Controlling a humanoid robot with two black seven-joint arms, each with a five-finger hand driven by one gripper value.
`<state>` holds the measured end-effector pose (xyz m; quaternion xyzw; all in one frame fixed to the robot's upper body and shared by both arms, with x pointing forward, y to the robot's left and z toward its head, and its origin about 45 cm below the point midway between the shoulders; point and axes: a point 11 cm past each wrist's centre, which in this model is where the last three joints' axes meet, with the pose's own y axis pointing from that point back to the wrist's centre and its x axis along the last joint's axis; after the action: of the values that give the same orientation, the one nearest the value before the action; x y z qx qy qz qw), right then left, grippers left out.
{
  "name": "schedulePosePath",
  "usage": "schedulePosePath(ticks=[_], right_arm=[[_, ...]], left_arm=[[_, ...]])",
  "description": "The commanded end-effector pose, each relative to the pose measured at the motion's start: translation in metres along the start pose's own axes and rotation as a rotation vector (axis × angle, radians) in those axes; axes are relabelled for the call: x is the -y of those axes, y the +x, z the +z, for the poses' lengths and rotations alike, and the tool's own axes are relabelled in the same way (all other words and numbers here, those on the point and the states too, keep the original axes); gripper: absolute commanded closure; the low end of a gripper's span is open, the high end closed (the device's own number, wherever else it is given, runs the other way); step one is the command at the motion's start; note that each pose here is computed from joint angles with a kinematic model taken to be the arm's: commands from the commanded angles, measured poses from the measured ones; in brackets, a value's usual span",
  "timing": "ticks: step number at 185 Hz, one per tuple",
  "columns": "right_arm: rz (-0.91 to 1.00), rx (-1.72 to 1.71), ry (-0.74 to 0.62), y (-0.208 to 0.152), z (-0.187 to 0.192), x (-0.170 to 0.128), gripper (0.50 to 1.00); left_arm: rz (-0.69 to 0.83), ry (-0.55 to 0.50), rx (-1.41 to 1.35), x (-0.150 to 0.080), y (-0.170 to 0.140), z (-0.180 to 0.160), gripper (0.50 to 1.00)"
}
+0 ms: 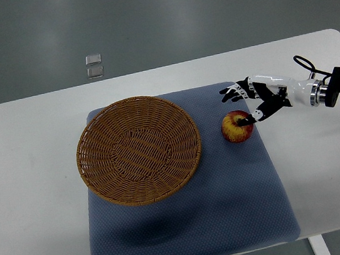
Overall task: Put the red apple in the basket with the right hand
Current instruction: 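Reach the right hand down toward the red apple, then close the right hand fingers around the red apple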
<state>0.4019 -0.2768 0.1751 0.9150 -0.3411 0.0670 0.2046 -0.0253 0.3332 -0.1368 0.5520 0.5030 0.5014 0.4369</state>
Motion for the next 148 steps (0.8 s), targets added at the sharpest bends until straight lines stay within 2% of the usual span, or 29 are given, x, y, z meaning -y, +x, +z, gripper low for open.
schedulePosePath(ticks=[1,74,148], right_arm=[[0.005,-0.028,-0.01,-0.011,0.006,0.009,0.579],[-0.022,-0.06,-0.031,-0.028,0.017,0.014,0.581],[0.032,-0.079,-0.049,-0.017,0.024,0.007,0.581]], left_arm=[[0.0,0.0,0.0,0.0,0.0,0.0,0.5],[0.0,0.0,0.0,0.0,0.0,0.0,0.5],[0.0,0.0,0.0,0.0,0.0,0.0,0.5]])
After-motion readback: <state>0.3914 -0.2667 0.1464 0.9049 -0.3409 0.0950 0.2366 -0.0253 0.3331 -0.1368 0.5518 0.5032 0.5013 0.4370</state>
